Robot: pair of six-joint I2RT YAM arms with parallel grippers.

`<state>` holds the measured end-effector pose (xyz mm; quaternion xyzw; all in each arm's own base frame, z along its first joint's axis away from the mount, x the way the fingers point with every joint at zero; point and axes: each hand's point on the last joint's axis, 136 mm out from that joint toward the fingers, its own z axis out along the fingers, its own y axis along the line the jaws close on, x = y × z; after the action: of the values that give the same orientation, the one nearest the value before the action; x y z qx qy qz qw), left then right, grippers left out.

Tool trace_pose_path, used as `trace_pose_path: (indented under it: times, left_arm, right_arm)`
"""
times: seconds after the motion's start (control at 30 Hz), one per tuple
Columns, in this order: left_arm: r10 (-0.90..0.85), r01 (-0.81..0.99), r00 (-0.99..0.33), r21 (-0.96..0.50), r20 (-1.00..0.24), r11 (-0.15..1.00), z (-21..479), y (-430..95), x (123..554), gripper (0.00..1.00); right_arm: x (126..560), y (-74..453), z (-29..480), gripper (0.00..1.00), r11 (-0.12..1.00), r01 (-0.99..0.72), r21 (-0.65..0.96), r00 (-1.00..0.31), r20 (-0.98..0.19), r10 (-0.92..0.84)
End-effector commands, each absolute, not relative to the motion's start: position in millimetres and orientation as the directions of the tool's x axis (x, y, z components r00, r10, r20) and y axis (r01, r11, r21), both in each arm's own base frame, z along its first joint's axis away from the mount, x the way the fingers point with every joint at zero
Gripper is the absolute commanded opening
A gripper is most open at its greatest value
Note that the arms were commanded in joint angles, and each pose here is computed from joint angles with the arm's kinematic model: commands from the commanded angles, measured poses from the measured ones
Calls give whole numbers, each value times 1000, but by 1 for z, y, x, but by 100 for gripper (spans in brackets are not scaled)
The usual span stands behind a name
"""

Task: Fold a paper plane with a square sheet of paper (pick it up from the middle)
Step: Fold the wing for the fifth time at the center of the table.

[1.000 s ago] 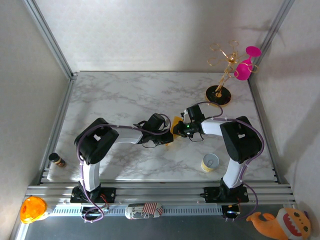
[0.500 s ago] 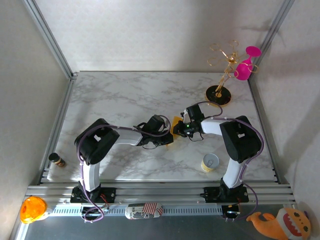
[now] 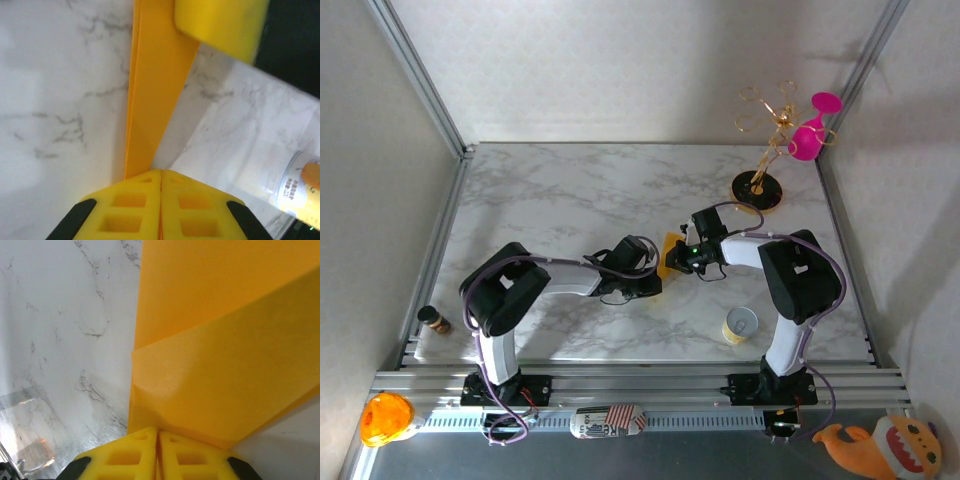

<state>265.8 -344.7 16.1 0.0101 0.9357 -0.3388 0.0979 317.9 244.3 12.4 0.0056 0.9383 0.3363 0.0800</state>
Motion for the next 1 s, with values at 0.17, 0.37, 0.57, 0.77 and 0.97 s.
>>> trace_pose_path:
  times: [0.17, 0.37, 0.57, 0.77, 0.97]
  left_arm:
    - [38, 93, -993, -541, -113, 836, 0, -325, 230, 6]
    - [-2, 160, -966, -604, -259, 781, 60, -344, 266, 9]
    - [-84, 129, -948, -615, -306, 778, 68, -339, 301, 9]
    - [-69, 115, -959, -599, -276, 793, 46, -345, 310, 5]
    - [-37, 113, -971, -592, -235, 798, 28, -348, 302, 3]
  right_arm:
    - [296, 215, -42, 12, 876, 59, 478, -995, -40, 89]
    - [295, 213, -42, 11, 880, 58, 472, -995, -43, 89]
    - [294, 214, -43, 11, 878, 57, 475, -995, -41, 87]
    - [293, 214, -43, 11, 878, 55, 476, -996, -39, 84]
    - [292, 214, -44, 11, 877, 58, 478, -996, -37, 86]
